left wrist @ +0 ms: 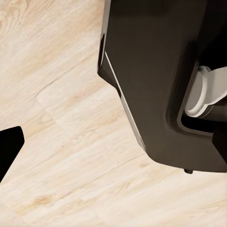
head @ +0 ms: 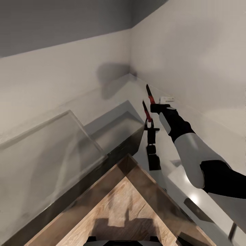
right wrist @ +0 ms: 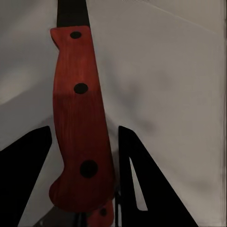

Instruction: In the kitchen, take the Vidalia onion out of the sink, dice it on the chopping board with the paring knife, put the diced onion into the bowl on the countertop, then place both the paring knife and the chopping board into the sink.

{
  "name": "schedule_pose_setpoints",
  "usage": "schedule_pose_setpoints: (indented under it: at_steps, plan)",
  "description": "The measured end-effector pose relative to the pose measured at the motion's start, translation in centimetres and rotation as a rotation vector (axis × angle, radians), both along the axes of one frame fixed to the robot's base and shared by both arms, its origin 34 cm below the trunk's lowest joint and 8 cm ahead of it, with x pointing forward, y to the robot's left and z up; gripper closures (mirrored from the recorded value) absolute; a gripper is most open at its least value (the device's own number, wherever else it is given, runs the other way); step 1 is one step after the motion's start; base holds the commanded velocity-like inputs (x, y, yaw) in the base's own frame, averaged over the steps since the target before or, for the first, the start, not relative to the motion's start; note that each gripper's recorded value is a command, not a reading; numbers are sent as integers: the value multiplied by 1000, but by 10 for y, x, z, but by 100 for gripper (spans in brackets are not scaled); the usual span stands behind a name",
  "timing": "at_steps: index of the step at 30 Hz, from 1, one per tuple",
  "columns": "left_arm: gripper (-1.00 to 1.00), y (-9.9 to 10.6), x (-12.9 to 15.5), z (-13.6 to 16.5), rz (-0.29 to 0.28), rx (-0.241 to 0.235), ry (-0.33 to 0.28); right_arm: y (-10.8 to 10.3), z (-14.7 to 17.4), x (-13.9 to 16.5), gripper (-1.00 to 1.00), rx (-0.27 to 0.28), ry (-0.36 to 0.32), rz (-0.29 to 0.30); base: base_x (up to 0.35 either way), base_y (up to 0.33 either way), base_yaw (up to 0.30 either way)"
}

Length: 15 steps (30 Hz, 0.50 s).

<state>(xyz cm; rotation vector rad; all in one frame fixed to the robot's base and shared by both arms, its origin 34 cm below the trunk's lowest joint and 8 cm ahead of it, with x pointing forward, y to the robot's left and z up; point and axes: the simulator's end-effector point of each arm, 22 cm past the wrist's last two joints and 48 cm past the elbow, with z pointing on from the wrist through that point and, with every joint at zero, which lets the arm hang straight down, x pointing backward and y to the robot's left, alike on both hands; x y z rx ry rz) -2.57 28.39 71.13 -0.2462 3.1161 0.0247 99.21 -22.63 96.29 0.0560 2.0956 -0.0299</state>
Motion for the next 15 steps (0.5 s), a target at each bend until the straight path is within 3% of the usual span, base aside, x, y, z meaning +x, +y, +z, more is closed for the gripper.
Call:
schedule_pose_setpoints:
  at_steps: [5,11,15]
  plan:
    - [-100,0,1,0,1,0,-2,-6,-2,-1,100,-10,3,-7,-2,0,0]
    - [-100,0,1,0,0,2,-4,-34,-3,-1,100,-33,6,-37,0,0,0]
    - [-100,2,12,1,-7,10,-56,-37,-4,-2,100,-35,10,-42,0,0,0]
